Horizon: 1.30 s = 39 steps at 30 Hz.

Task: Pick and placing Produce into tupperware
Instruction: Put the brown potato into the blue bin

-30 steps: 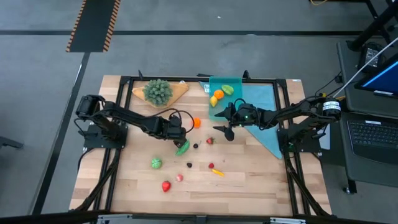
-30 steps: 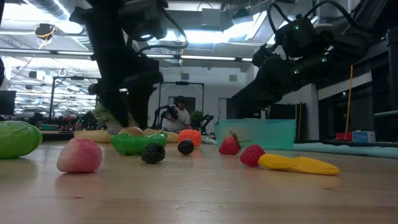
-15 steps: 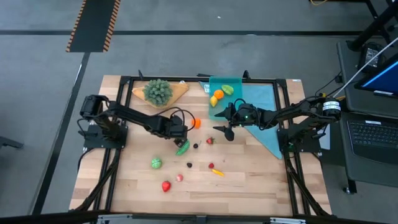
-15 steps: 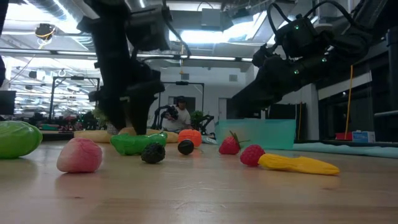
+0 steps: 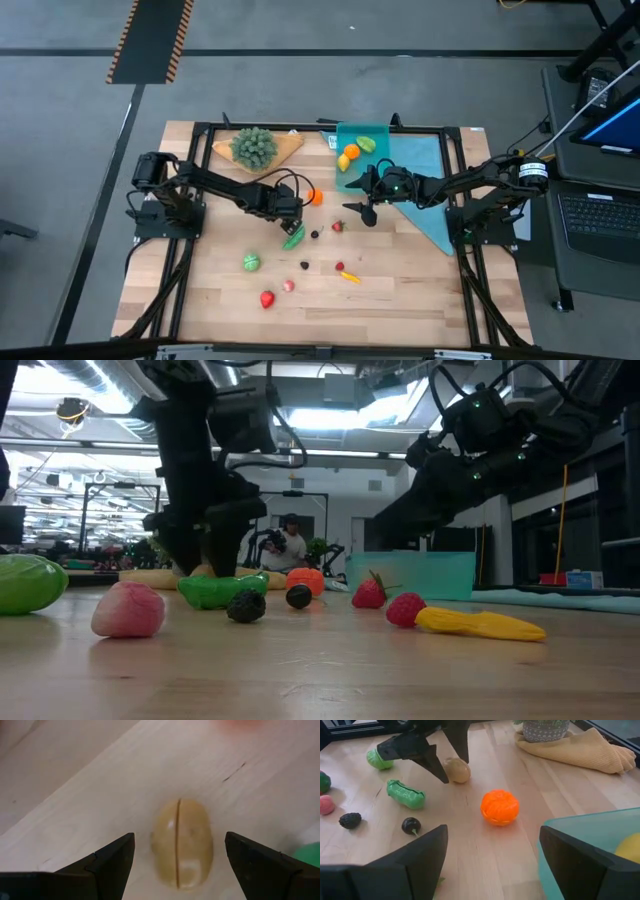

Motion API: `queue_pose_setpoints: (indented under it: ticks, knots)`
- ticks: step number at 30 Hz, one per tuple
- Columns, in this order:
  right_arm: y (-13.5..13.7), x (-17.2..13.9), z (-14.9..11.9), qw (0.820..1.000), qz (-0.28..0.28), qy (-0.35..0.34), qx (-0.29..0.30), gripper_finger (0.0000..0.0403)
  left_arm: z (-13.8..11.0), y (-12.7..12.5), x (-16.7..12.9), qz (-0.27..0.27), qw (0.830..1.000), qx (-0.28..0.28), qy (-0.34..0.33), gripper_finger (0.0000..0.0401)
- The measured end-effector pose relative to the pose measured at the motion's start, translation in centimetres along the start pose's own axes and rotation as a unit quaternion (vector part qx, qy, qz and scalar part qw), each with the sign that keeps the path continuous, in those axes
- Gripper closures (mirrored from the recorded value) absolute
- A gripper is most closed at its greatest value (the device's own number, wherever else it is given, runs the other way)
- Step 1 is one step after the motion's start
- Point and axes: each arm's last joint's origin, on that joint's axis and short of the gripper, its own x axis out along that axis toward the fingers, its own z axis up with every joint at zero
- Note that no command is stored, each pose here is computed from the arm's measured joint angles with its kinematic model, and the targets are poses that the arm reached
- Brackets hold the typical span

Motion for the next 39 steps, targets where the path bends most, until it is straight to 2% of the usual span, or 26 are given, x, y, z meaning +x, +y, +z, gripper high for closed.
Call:
queue_pose_setpoints:
  ticks: [11,28,32,39]
  knots:
    - [0.0,0.0,-0.08,1.0,0.0,0.004,0.001,0.0086,0.1,-0.07,0.24,-0.003,1.0,-0.003,-0.001,0.0107]
    - [0.05,0.0,-0.12,1.0,0.0,0.006,0.002,0.0086,0.25,0.1,0.88,-0.001,1.0,0.011,0.015,0.0237]
    - [0.05,0.0,-0.12,1.0,0.0,0.006,0.002,0.0086,0.34,0.18,0.9,-0.005,0.999,0.027,0.021,0.0237]
    - [0.05,0.0,-0.12,1.0,0.0,0.006,0.004,0.0086,0.47,0.35,0.03,-0.021,0.995,0.092,0.022,0.023]
